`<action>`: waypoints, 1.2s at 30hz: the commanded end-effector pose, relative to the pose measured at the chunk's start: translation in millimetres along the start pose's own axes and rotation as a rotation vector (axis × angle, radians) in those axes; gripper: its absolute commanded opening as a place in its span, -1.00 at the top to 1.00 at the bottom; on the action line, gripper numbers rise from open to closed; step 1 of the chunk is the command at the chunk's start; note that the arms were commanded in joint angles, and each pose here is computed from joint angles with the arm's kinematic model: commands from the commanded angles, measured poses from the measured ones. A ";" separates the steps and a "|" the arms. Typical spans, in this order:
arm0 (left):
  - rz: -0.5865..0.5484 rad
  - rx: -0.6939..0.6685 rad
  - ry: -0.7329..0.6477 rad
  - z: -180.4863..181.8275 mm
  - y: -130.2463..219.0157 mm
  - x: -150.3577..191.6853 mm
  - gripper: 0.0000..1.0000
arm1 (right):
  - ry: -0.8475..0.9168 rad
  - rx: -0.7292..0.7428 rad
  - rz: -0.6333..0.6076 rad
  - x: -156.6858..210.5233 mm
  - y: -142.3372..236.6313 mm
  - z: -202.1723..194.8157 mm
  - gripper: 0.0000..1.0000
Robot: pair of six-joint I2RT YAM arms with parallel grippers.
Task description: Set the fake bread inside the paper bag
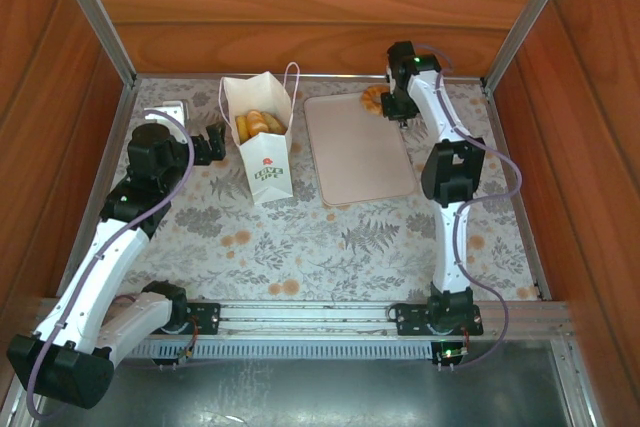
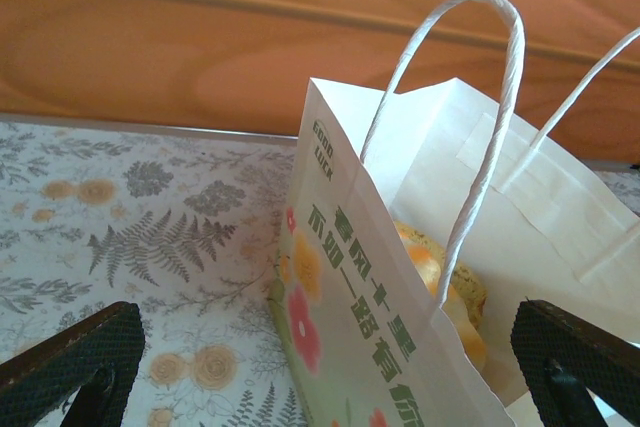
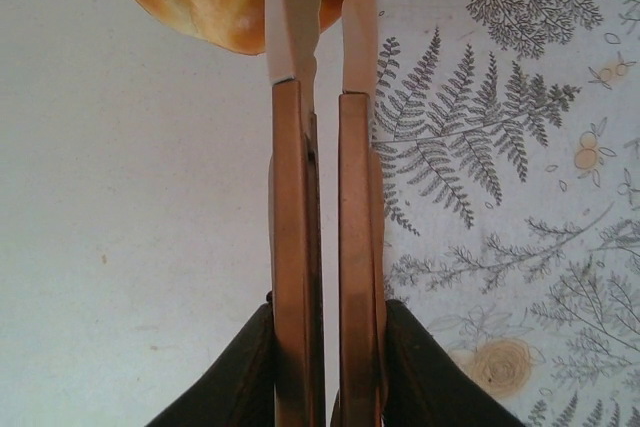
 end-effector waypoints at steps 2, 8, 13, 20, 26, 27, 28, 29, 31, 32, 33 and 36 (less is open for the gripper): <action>-0.008 -0.035 0.038 0.0 4.9 -12.6 -1.00 | 0.006 0.011 -0.128 1.0 57.7 1.3 0.69; 0.023 -0.026 0.097 -1.9 0.9 -18.5 -1.00 | 0.009 0.014 -0.183 19.3 96.8 8.8 0.70; 0.052 0.009 0.119 -7.8 -5.3 -26.4 -0.94 | 0.004 -0.001 -0.279 42.7 142.9 14.9 0.70; 0.134 0.061 0.128 -18.0 -27.1 -34.2 -0.72 | 0.005 -0.028 -0.403 83.5 204.8 24.9 0.71; 0.199 0.032 0.103 -20.1 -53.1 -25.5 -0.71 | 0.011 -0.123 -0.550 119.7 256.8 34.9 0.72; 0.208 0.018 0.099 -18.5 -56.7 -22.7 -0.70 | 0.019 -0.146 -0.573 124.5 264.4 37.0 0.72; 0.216 0.007 0.097 -17.3 -59.0 -20.4 -0.67 | 0.026 -0.167 -0.595 128.2 271.2 38.5 0.72; 0.222 -0.007 0.094 -15.5 -61.5 -17.8 -0.65 | 0.033 -0.189 -0.620 132.4 278.9 40.0 0.72; 0.234 -0.033 0.088 -12.1 -64.7 -12.0 -0.63 | 0.045 -0.221 -0.661 139.0 292.6 42.5 0.72; 0.243 -0.041 0.089 -10.8 -66.2 -8.4 -0.62 | 0.056 -0.244 -0.680 141.9 299.7 44.6 0.73; 0.250 -0.052 0.089 -9.0 -67.4 -5.3 -0.61 | 0.066 -0.268 -0.697 144.5 306.1 47.0 0.72; 0.265 -0.060 0.098 -6.8 -68.3 0.6 -0.48 | 0.093 -0.352 -0.740 147.7 320.1 57.9 0.73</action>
Point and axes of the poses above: each hand's point on the last joint's axis, 136 mm out from that joint toward the fingers, its own y axis back along the fingers, its own z axis along the line the jaws close on, x = y × z, the point moved 10 cm from there along y, back along the fingers, and after that the axes turned 4 degrees about y, right-handed, at the moved point
